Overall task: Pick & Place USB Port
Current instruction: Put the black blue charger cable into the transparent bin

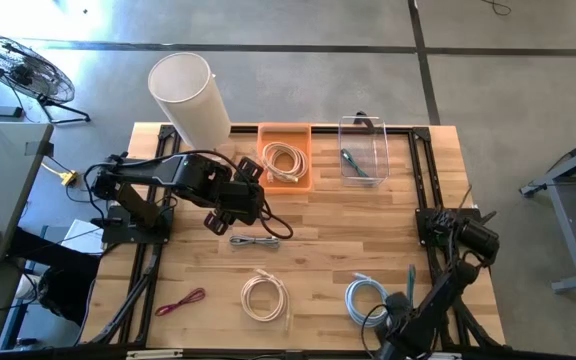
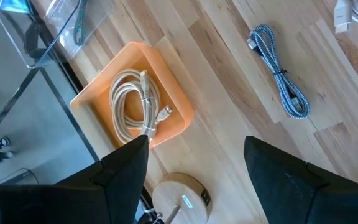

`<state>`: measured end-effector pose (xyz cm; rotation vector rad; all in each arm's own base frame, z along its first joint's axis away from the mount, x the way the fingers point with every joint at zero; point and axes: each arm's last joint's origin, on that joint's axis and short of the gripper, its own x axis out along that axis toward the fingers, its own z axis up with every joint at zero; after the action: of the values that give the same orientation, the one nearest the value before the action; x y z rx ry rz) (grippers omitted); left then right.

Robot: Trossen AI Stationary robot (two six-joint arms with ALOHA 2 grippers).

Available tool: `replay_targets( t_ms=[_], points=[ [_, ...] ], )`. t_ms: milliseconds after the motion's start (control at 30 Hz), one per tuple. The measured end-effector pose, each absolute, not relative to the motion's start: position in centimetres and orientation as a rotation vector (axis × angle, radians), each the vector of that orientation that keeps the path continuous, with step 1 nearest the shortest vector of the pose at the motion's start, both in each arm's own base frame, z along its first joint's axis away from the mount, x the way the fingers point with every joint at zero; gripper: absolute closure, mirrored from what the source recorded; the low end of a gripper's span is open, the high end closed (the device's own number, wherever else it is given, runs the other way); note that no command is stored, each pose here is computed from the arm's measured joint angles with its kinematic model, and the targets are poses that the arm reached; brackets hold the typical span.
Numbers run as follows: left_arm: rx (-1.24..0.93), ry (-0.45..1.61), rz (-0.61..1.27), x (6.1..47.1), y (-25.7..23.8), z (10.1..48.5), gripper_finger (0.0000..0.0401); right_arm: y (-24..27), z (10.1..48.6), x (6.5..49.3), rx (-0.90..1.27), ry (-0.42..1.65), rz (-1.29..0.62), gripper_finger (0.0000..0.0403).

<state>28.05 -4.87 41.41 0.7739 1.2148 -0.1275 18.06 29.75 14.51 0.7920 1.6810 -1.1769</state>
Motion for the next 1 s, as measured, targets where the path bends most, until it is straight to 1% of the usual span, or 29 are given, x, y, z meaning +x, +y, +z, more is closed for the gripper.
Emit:
replay_targets(
  t_ms=[100,167,400,467,800,1000],
  points=[
    [0.774,1.214,-0.128,28.1,-4.9,41.4,0.0142,30.2,16.6,18.6,0.785,1.674,-1.166,0.0397],
    [0.774,1.214,-0.127,28.1,-4.9,41.4,0.0142,30.0,17.8,18.7,0.738,1.649,-1.21,0.0398],
    [0.769,1.208,-0.124,28.1,-4.9,41.4,0.0142,29.5,22.1,19.4,0.655,1.565,-1.264,0.0398],
    [0.763,1.209,-0.121,28.1,-4.9,41.4,0.0142,29.3,22.9,19.8,0.67,1.539,-1.207,0.0398],
    [0.745,1.215,-0.118,28.0,-4.9,41.4,0.0142,25.8,24.5,23.1,0.617,1.325,-1.089,0.0398],
    [0.745,1.214,-0.122,28.1,-4.9,41.4,0.0142,21.5,26.8,25.9,0.515,1.085,-1.009,0.0398]
  ],
)
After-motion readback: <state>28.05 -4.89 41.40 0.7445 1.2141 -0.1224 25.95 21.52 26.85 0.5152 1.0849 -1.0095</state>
